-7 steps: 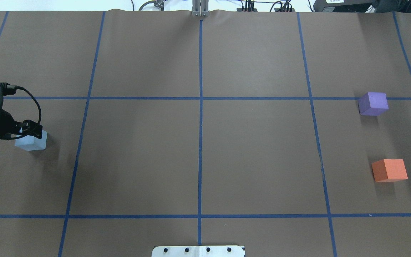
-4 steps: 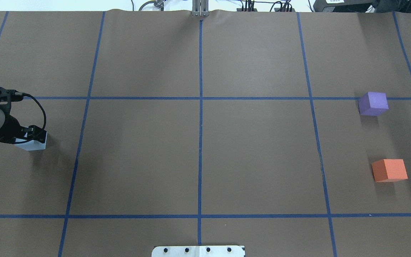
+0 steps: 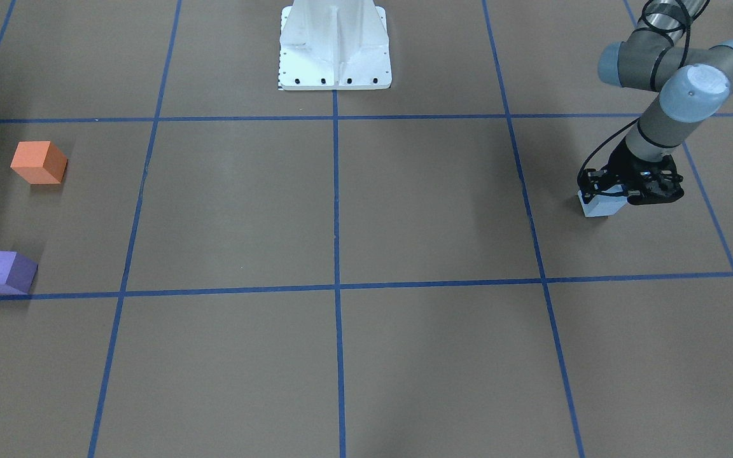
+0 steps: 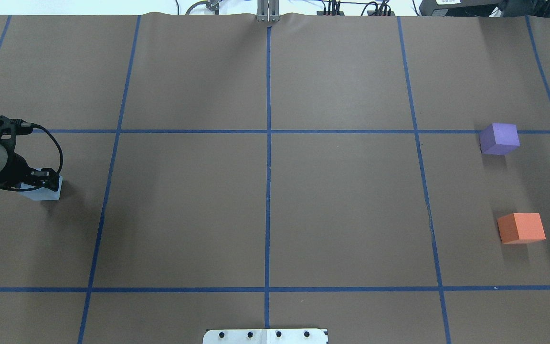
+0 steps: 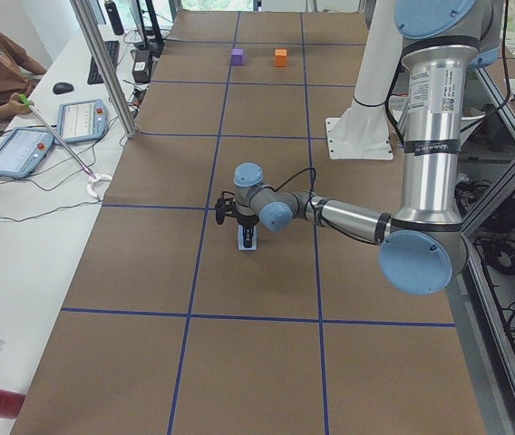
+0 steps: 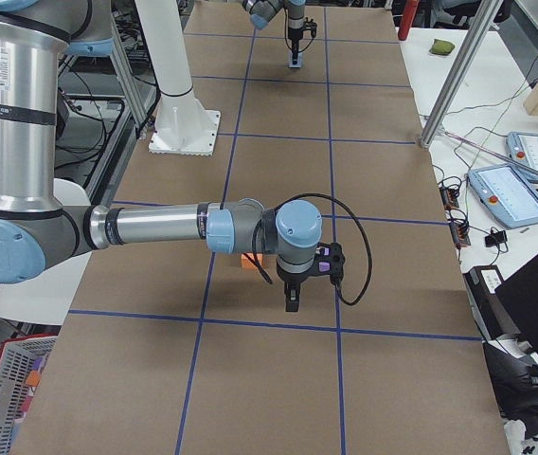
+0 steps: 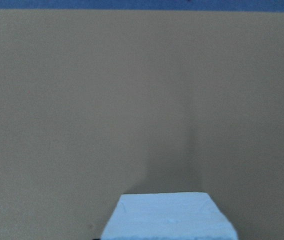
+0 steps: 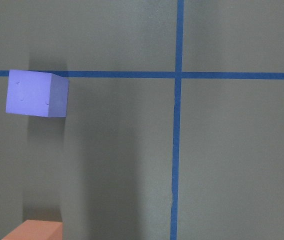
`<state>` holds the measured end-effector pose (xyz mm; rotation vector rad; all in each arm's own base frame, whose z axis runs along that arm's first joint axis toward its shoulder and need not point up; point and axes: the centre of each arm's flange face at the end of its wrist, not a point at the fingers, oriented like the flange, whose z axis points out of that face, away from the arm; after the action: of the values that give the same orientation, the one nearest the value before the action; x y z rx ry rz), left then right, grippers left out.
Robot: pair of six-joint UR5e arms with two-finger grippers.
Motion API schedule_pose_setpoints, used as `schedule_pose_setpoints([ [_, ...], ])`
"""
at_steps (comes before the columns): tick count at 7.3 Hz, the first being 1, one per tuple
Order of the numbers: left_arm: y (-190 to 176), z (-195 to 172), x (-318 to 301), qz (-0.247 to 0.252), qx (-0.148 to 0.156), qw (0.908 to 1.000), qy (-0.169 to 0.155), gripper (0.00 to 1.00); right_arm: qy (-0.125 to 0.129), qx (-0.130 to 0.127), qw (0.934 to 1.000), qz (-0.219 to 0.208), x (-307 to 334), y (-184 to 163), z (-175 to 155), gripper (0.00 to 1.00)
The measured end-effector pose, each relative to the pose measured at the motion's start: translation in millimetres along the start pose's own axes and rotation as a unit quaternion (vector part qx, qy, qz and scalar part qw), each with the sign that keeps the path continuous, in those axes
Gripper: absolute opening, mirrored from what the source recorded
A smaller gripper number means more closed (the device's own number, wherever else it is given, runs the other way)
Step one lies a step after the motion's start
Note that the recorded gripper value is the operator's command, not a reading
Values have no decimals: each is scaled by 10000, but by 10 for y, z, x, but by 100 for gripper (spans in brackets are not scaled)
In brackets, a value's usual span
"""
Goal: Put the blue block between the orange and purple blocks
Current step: 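Lower the left gripper onto the light blue cube and close it, then carry the light blue cube with the left gripper toward the table center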
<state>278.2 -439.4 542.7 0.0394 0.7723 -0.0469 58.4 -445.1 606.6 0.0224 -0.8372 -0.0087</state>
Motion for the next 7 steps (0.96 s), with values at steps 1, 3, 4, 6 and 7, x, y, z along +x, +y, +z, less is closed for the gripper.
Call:
schedule_pose_setpoints([
  [1, 12, -166, 121, 15, 19, 10000, 42, 0, 4, 12, 10000, -2, -11, -7, -11, 100],
  [3, -37, -609, 630, 21, 45, 9999, 93, 0, 39, 132, 9999, -96, -134, -99, -128, 100],
  [4, -161, -836, 1041, -25, 78, 9999, 152, 0, 70, 239, 9995, -207, -250, -175, -236, 100],
  [6, -359, -1215, 2188, -261, 42, 9991, 338, 0, 57, 290, 9992, -264, -304, -156, -277, 100],
  [7, -367, -1258, 2870, -360, -66, 9983, 443, 0, -9, 277, 9993, -241, -292, -102, -252, 100],
])
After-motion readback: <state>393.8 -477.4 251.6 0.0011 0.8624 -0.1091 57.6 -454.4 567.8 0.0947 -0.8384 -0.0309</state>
